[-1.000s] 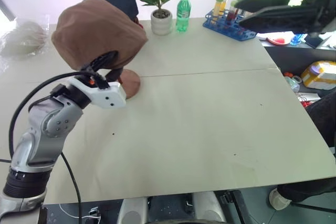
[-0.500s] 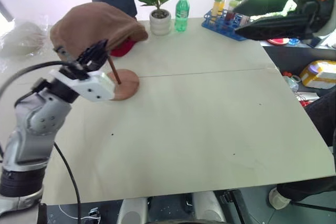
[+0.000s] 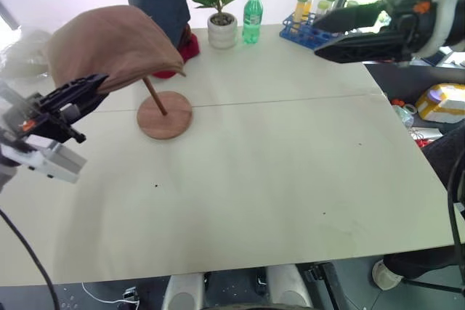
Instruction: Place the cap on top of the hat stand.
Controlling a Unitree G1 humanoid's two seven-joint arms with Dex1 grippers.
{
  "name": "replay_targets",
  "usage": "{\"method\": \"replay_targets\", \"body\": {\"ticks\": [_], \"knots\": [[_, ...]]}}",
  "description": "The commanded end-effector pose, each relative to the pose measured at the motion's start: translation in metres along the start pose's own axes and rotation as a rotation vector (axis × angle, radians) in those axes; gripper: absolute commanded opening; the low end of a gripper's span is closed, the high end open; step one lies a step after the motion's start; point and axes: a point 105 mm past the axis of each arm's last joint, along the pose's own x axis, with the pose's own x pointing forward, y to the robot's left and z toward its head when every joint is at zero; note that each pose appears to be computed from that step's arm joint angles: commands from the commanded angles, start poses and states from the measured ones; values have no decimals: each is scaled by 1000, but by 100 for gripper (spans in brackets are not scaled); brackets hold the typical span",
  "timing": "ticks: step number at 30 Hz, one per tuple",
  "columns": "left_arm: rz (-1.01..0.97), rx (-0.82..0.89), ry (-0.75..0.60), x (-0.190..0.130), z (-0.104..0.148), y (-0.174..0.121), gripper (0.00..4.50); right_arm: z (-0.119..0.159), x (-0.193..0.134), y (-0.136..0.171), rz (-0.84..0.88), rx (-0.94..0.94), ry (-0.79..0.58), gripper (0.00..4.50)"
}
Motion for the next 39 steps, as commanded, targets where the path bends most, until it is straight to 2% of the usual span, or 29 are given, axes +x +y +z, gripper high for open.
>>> {"method": "replay_targets", "body": {"ticks": [1,10,14,19,20,26,31,36,39], "knots": [[-18,28,-36,1,-10,9,6,12,-1,3,7,-49,-25,450],[-85,30,-103,5,-21,12,6,7,-3,-2,-24,-39,-19,450],[-83,16,-128,9,-22,13,162,7,-5,-1,-33,-46,-16,450],[-91,8,-105,7,-27,9,426,7,-6,0,-43,-55,-16,450],[-94,7,-101,6,-28,7,440,8,-6,0,-44,-56,-17,450],[-89,-32,-59,-5,-20,-5,440,8,-7,-1,-54,-56,-26,450],[-78,-34,-20,-10,13,-18,440,6,-6,-1,-48,-54,-26,450],[9,29,127,4,37,-10,440,5,-7,7,-5,-74,1,450],[58,106,232,14,42,-2,440,8,-6,11,8,-81,0,450]]}}
